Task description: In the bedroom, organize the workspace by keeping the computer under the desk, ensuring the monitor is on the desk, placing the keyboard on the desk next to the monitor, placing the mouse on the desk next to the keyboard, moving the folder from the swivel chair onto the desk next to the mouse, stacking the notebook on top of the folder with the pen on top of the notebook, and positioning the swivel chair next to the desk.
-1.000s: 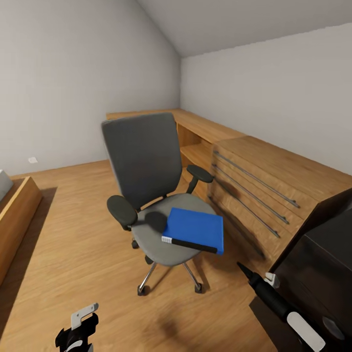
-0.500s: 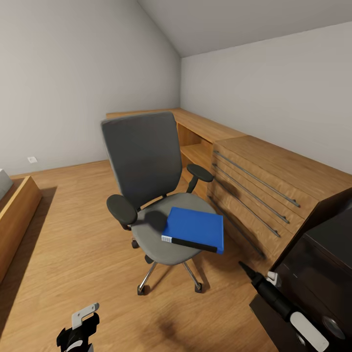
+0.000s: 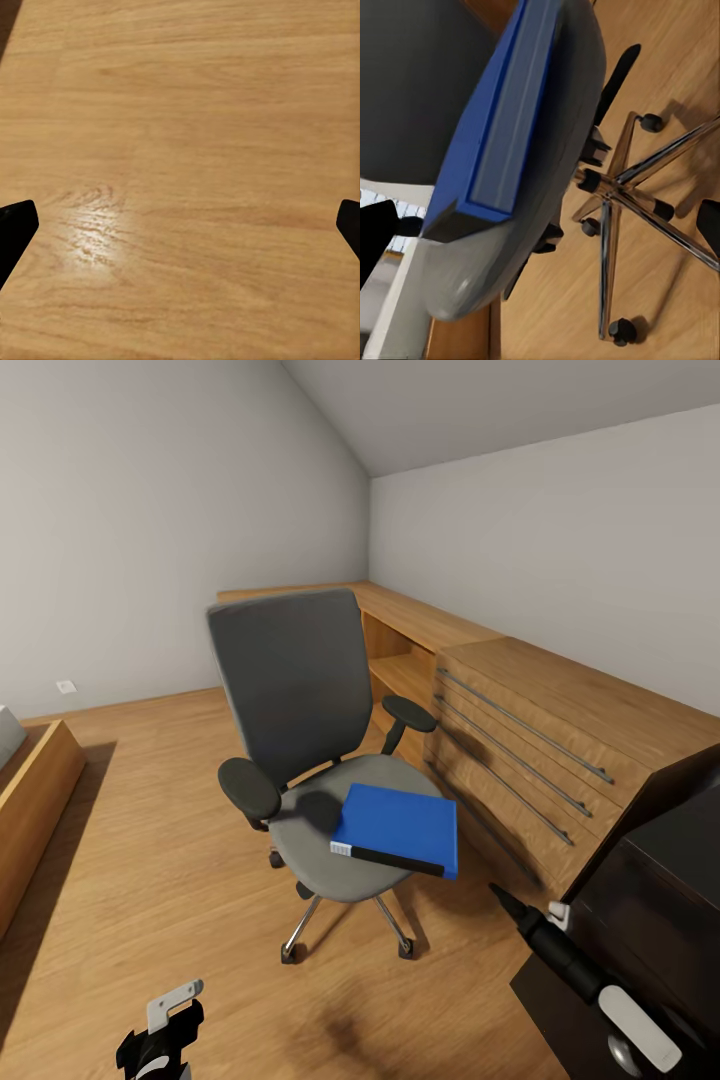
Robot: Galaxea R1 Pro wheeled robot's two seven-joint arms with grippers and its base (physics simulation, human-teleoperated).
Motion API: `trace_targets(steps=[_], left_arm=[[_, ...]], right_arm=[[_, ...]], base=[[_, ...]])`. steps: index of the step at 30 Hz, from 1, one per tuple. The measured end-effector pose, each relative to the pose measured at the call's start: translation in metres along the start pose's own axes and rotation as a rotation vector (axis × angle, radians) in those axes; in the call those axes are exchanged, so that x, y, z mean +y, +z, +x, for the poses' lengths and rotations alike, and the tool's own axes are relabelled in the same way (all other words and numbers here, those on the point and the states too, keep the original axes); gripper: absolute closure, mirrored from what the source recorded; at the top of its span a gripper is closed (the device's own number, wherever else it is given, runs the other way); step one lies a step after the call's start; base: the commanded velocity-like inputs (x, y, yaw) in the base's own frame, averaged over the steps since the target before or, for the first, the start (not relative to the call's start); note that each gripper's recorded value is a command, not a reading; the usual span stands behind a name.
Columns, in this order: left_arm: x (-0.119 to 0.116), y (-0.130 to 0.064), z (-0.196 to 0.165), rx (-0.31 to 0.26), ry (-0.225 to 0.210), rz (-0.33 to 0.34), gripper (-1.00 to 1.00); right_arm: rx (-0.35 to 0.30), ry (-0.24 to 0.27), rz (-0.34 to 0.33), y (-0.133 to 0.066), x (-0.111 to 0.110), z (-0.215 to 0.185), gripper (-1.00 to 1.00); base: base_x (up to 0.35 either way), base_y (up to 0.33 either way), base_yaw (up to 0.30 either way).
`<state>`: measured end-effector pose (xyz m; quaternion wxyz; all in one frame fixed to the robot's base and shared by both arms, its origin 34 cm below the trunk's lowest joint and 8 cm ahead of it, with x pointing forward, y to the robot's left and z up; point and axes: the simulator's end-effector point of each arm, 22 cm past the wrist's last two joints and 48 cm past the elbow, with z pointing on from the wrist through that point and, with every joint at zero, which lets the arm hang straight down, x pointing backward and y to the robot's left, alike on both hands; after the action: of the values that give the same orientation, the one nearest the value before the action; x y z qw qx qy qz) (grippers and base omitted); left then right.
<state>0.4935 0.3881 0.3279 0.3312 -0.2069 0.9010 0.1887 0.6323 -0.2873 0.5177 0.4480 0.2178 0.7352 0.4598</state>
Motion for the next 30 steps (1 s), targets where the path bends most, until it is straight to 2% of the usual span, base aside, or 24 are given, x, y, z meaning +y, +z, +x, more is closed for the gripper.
trace_targets(steps=[5, 9, 21, 30], left_arm=[[0.0, 0.0, 0.0, 0.001, 0.0, 0.0, -1.0], [0.0, 0.0, 0.0, 0.001, 0.0, -0.001, -1.0], [0.002, 0.0, 0.002, 0.003, 0.001, -0.003, -1.0], [0.002, -0.001, 0.003, 0.004, 0.001, -0.002, -1.0]], right_arm=[[0.02, 0.002, -0.081, -0.001, 0.021, -0.004, -1.0], [0.033, 0.011, -0.101, -0.001, 0.026, -0.003, -1.0], [0.043, 0.016, -0.111, -0.001, 0.029, 0.0, -1.0], [0.044, 0.017, -0.104, -0.002, 0.026, 0.0, -1.0]], base=[[0.0, 0.0, 0.0], [0.0, 0.0, 0.0], [0.002, 0.001, 0.0], [0.135, 0.095, 0.0]])
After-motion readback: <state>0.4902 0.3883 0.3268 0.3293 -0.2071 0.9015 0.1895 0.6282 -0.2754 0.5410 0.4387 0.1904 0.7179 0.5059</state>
